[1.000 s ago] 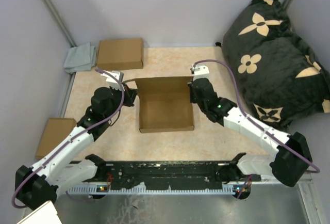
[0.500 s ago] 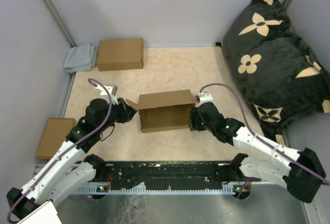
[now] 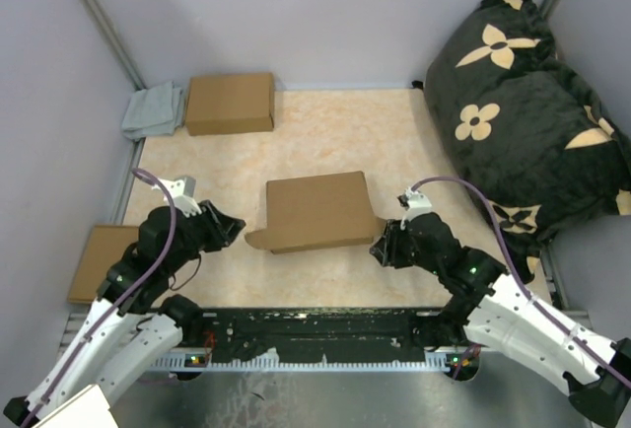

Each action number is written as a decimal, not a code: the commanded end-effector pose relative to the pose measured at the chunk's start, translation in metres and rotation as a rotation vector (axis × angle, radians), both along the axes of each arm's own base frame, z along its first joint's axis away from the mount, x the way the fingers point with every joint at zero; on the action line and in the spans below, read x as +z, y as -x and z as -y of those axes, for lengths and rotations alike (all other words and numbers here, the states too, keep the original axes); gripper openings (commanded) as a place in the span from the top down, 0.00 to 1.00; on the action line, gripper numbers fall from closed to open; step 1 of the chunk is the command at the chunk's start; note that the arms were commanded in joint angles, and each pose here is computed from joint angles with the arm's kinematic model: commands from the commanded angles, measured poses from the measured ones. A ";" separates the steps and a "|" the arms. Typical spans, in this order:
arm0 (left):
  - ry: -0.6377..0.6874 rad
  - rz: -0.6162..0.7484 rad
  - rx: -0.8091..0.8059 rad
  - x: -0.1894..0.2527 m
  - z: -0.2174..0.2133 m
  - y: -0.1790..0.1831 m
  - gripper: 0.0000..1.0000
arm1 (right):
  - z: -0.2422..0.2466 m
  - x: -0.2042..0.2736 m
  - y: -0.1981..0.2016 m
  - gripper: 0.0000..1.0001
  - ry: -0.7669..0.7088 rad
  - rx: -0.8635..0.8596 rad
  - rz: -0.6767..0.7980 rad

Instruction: Fold the paper box

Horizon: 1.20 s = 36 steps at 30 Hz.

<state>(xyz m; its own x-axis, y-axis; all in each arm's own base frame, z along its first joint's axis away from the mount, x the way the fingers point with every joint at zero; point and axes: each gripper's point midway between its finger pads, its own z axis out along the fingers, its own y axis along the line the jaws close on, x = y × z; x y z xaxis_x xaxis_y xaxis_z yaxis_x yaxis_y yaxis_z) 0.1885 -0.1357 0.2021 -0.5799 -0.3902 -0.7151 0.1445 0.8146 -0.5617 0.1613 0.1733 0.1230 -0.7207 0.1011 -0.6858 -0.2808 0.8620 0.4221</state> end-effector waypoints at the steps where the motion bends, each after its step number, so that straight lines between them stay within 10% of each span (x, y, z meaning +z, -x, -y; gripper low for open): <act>1: -0.022 0.049 0.077 0.025 -0.015 -0.005 0.61 | -0.022 0.037 0.013 0.68 -0.114 0.124 0.030; 7: -0.089 0.055 0.069 0.018 -0.016 -0.012 0.59 | -0.030 0.067 0.010 0.71 -0.186 0.160 0.116; 16: -0.166 -0.088 0.010 -0.043 0.014 -0.045 0.54 | -0.006 0.067 -0.079 0.17 0.133 -0.145 0.229; 24: -0.172 -0.088 -0.020 -0.062 0.031 -0.067 0.52 | -0.013 0.035 -0.144 0.16 0.227 -0.139 0.134; 36: -0.279 -0.332 -0.125 -0.152 0.047 -0.063 0.52 | -0.034 -0.064 -0.129 0.23 0.301 0.006 -0.115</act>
